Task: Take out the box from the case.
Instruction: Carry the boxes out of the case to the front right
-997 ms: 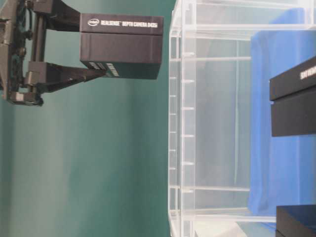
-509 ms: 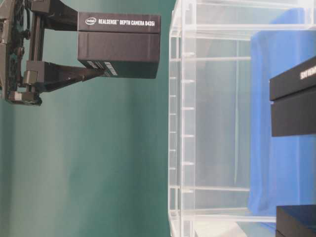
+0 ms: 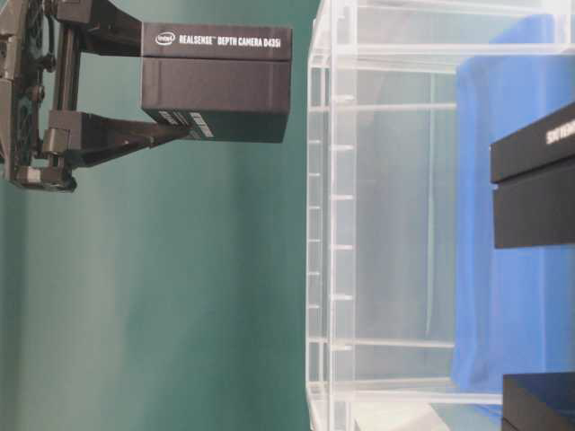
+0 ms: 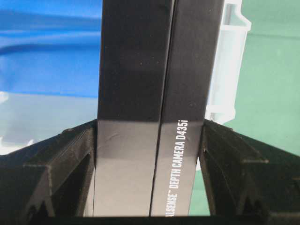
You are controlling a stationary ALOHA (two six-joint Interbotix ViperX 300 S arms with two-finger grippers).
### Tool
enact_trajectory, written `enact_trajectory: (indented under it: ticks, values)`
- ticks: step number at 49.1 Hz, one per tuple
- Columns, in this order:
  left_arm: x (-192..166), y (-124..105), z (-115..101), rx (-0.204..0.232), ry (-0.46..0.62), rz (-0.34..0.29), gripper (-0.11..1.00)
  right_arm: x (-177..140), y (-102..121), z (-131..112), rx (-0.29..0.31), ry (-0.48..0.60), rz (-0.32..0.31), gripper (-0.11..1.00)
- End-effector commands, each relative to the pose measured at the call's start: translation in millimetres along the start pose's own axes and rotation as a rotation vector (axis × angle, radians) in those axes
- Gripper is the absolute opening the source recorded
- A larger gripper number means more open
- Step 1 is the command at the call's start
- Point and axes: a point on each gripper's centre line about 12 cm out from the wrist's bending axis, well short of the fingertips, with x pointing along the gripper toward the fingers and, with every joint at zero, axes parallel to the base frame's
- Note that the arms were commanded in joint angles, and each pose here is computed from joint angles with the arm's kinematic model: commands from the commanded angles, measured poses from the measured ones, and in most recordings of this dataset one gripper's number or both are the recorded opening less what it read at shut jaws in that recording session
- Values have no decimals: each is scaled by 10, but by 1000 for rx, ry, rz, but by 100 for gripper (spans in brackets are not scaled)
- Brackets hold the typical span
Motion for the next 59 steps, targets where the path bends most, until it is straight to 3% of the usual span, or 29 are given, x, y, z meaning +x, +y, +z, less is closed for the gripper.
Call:
enact_trajectory:
  ticks: [1, 37, 59]
  values:
    - [-62, -5, 8, -2, -7, -22, 97, -255, -46, 45, 10, -14, 72, 66]
    - [-62, -3, 4, 0, -5, -19, 97, -262, -39, 20, 2, -19, 74, 66]
    - [-62, 0, 7, -2, -5, -18, 97, -385, -13, -527, -65, -8, 86, 66]
